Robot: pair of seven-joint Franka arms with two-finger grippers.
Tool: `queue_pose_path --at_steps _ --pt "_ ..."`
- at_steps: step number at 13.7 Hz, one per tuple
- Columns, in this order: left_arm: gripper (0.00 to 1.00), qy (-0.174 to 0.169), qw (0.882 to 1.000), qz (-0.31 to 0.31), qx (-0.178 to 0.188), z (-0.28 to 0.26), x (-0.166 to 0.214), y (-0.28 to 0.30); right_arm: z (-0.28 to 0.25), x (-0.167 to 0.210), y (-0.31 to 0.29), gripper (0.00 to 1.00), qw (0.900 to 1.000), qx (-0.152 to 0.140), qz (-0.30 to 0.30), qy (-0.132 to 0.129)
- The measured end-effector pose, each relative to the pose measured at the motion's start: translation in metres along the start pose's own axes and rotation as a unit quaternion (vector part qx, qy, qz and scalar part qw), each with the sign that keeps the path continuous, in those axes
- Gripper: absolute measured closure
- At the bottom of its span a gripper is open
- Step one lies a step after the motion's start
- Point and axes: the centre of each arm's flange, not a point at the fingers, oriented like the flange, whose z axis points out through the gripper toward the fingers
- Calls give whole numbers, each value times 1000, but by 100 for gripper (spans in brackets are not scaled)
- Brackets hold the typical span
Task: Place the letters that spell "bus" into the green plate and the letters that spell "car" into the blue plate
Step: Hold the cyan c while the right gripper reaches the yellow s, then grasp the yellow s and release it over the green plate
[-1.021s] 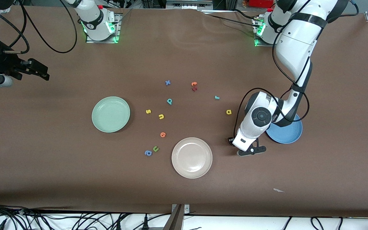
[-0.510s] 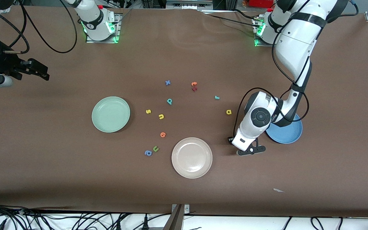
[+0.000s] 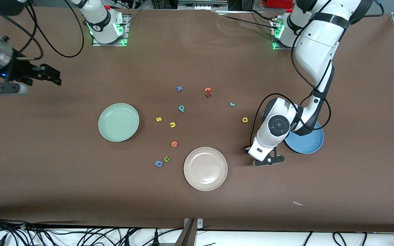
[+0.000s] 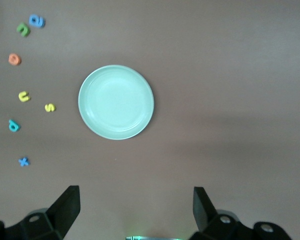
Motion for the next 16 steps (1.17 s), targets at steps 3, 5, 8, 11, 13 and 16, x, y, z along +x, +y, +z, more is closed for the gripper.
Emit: queue_pose_path --at_steps 3,5,8,11,13,16 --pt "85 -3 1000 0 2 0 -1 0 61 33 -73 0 1000 -8 9 -15" --pt "87 -15 1000 0 11 -1 -2 -1 102 47 -125 0 999 -14 36 -15" --pt "84 -21 1000 1 15 -1 -3 -1 159 55 -185 0 997 -16 77 -6" --pt "77 -25 1000 1 18 -1 -4 -1 238 45 -242 0 995 -8 96 19" --pt "74 -26 999 1 19 0 -5 -1 287 34 -259 4 995 -6 99 23" --pt "71 -27 999 2 19 0 -5 -1 328 27 -256 22 995 -4 99 26"
